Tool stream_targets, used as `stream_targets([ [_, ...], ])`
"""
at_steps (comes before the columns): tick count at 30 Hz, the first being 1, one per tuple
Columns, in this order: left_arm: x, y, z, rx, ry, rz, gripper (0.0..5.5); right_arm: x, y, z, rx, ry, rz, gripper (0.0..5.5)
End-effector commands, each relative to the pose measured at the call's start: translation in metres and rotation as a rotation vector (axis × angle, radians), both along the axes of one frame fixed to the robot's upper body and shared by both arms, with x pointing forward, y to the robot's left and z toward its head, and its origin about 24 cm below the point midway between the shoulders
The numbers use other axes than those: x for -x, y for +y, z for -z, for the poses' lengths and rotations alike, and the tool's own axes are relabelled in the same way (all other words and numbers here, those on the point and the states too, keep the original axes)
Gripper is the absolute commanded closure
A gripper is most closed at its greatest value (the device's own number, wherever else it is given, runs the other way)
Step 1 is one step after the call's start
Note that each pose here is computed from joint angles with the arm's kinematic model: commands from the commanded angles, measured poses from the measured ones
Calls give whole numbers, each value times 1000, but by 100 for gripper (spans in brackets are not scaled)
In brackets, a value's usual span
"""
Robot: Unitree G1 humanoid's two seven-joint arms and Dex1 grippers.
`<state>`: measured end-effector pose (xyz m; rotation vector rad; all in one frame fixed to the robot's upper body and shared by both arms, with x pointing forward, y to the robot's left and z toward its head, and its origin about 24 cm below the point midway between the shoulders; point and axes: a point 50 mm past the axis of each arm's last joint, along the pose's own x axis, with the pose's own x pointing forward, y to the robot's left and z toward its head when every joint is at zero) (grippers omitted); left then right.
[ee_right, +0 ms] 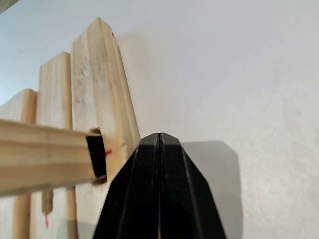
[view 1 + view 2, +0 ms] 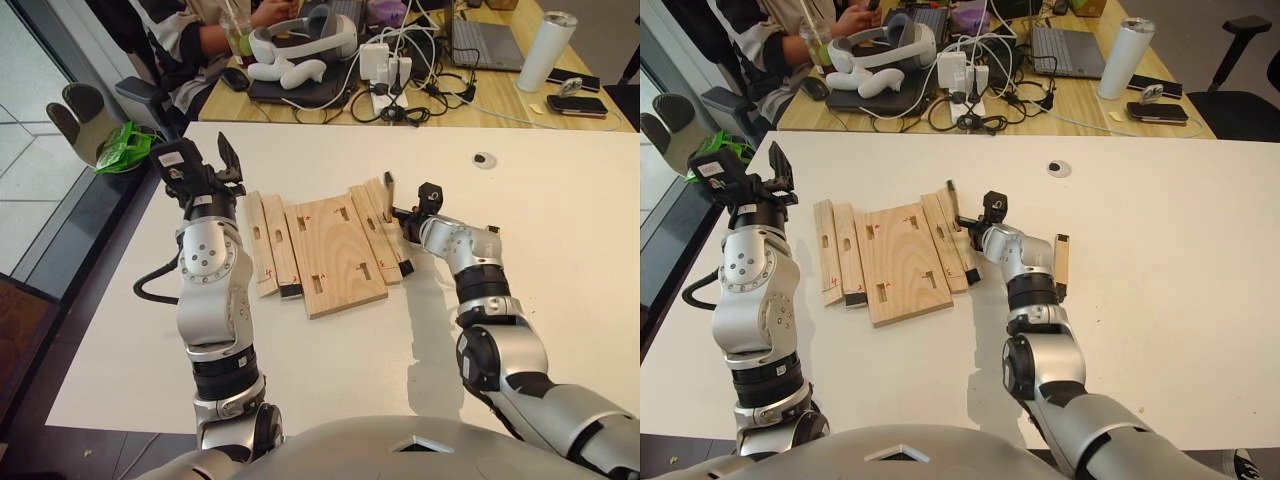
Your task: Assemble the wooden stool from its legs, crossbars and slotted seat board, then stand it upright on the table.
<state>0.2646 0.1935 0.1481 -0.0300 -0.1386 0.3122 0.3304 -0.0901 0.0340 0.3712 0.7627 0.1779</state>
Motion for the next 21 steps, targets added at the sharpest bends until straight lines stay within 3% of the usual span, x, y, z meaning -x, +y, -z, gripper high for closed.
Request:
stream_targets([
  [1, 3, 3, 1, -7, 11, -22, 246, 25, -10, -12, 37, -14, -10, 547],
  [10, 3, 21, 5, -54, 49, -45, 246, 54, -20, -48, 137, -189, -102, 547],
  [15, 3, 28, 4, -80, 62, -46, 246, 61, -18, -57, 259, -314, -178, 474],
  [19, 3, 24, 5, -77, 63, -35, 246, 52, -24, -69, 408, -456, -82, 409],
  [21, 2, 21, 5, -74, 63, -24, 246, 45, -25, -72, 433, -495, -44, 407],
])
